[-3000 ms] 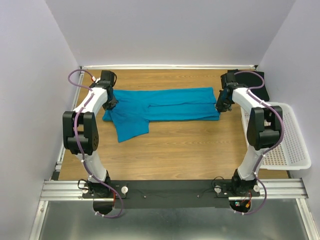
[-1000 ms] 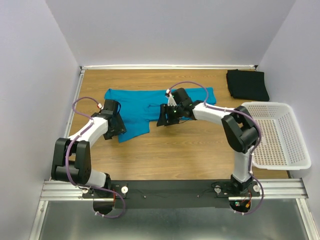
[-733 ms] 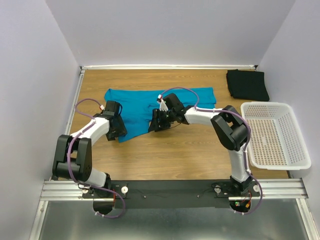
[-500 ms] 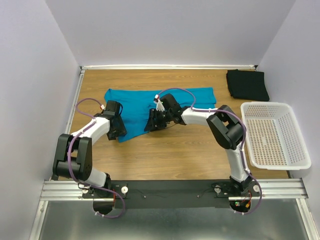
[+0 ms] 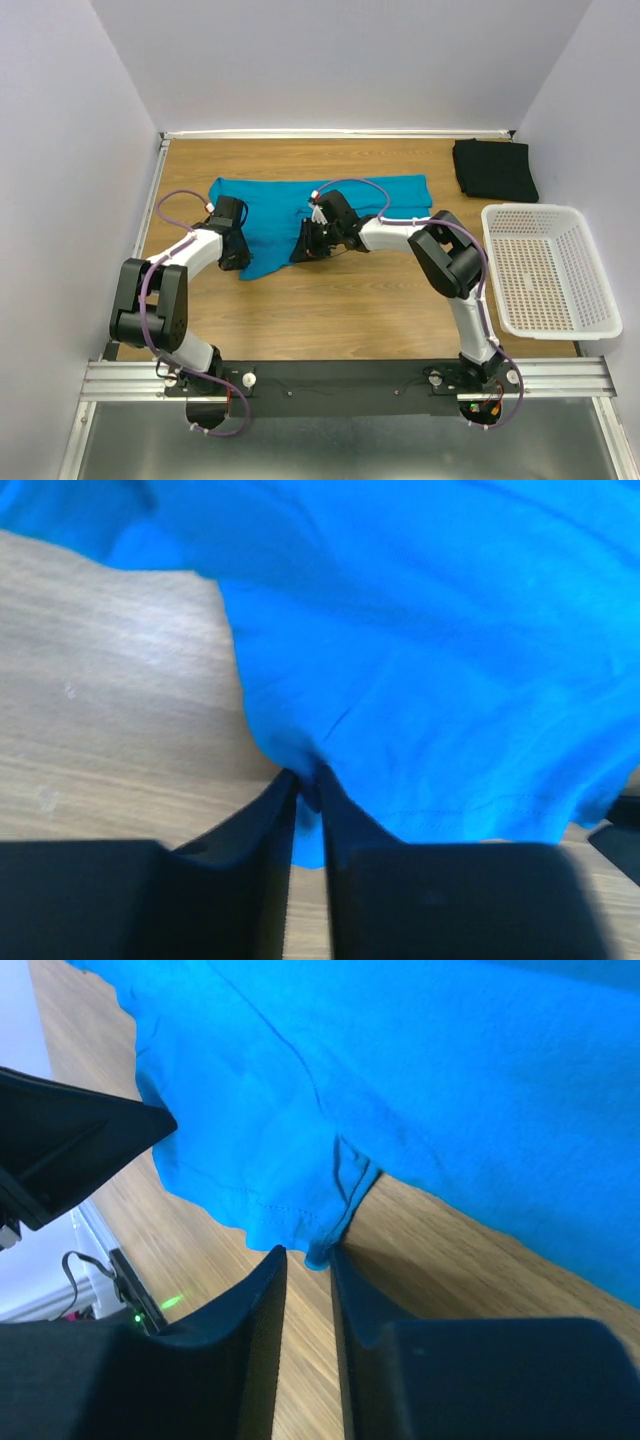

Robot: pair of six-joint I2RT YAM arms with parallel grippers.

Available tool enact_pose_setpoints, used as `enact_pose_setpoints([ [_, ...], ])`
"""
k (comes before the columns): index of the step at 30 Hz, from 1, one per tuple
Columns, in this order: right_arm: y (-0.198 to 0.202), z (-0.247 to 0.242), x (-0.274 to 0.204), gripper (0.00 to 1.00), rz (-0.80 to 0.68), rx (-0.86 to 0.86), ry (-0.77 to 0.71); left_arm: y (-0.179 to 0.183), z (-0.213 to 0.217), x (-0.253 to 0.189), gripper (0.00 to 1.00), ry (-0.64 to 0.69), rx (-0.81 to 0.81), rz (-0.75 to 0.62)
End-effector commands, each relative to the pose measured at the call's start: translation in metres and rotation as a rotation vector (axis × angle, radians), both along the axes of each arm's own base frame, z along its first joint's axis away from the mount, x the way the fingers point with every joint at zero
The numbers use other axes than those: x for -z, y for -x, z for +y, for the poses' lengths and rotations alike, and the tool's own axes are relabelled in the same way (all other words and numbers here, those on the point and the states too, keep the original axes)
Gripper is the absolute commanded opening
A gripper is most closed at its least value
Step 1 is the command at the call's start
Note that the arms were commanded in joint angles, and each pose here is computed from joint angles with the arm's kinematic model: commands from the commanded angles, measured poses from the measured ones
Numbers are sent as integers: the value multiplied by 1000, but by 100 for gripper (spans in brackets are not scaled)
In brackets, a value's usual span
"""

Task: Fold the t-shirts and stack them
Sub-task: Fold the tshirt

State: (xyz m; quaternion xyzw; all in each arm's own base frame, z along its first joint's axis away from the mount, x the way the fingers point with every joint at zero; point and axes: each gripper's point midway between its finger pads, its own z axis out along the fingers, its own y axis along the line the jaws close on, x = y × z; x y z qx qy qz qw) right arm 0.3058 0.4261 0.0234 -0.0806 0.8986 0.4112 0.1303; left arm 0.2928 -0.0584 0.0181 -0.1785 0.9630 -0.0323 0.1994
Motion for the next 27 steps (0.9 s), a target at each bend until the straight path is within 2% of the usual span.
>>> enact_pose_setpoints([
  [1, 9, -24, 62, 30, 70, 69, 174, 17, -10, 21, 14, 39, 34, 83],
  [5, 8, -27, 69, 19, 80, 88, 197, 9, -12, 13, 5, 45, 39, 52],
  [10, 5, -23, 63, 1, 68, 84, 186, -11, -10, -14, 2, 30, 30, -35],
  [16, -24, -7, 17, 0, -59, 96, 125, -69, -4, -61, 2, -35, 13, -177],
  [27, -84, -10, -28, 0, -209, 214, 97, -160, -5, -104, 2, -113, 30, -321],
])
